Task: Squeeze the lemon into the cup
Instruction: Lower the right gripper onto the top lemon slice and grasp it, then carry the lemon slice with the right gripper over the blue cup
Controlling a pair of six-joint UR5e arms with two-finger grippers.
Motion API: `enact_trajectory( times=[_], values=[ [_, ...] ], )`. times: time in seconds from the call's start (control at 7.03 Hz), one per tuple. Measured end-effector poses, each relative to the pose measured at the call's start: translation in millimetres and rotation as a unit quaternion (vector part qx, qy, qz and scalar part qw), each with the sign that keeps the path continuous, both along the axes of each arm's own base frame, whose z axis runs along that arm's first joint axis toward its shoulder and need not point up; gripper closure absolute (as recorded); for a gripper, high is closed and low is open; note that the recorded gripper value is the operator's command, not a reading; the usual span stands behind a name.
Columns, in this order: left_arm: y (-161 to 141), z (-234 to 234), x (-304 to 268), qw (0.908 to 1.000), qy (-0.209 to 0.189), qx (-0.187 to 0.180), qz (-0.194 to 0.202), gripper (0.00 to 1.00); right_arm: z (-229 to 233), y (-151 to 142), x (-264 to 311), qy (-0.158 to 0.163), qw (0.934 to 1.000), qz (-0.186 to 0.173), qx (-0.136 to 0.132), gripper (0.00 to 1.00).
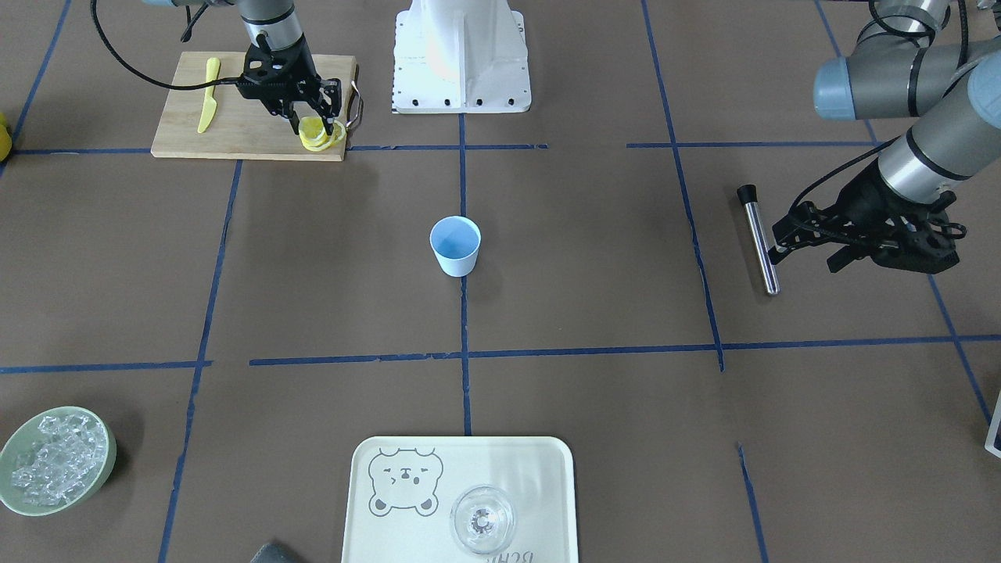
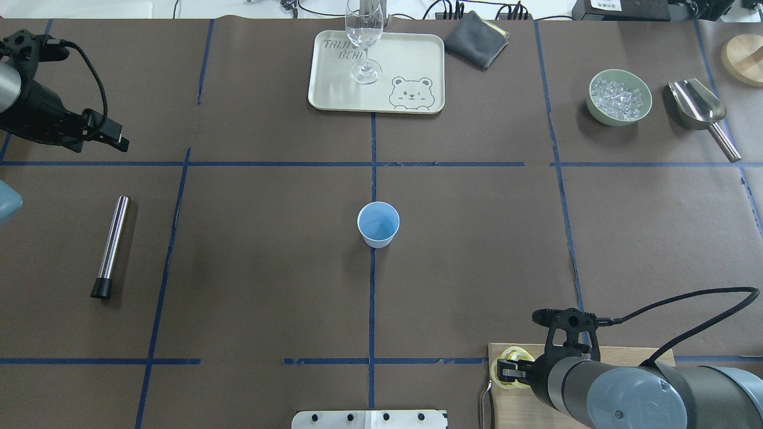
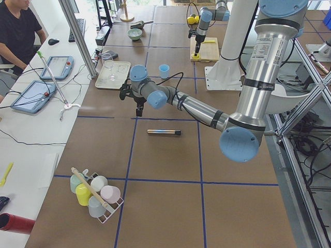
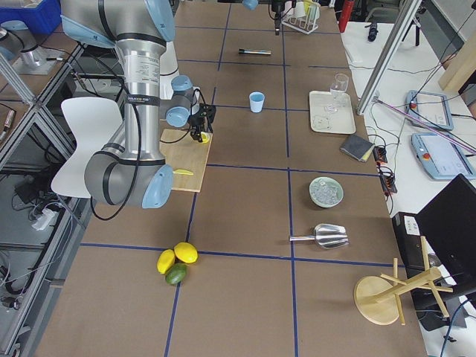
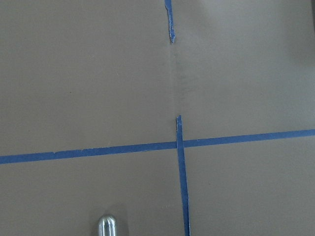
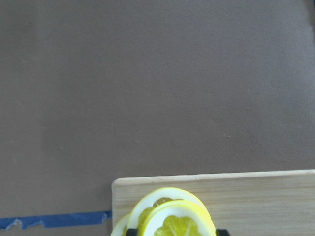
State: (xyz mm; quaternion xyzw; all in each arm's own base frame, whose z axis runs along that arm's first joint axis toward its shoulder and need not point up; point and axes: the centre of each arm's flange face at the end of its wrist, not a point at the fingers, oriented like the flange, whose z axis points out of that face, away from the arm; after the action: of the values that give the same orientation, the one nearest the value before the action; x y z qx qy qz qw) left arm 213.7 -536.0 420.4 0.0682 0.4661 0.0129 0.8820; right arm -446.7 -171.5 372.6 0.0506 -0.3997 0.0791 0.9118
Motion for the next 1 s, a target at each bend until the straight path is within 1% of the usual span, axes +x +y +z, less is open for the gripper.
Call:
enact_trajectory(
  times=[0.57, 1.0],
  values=[
    [0, 0, 0, 1.0000, 0.000, 0.000, 0.000, 0.00, -4, 0, 3, -0.004, 1.0000, 0.000, 0.000, 0.39],
    [0, 0, 1, 1.0000, 0.001, -0.001, 0.000, 0.00, -18, -6, 15, -0.019, 0.9998, 0.005, -0.001, 0.39]
  ],
)
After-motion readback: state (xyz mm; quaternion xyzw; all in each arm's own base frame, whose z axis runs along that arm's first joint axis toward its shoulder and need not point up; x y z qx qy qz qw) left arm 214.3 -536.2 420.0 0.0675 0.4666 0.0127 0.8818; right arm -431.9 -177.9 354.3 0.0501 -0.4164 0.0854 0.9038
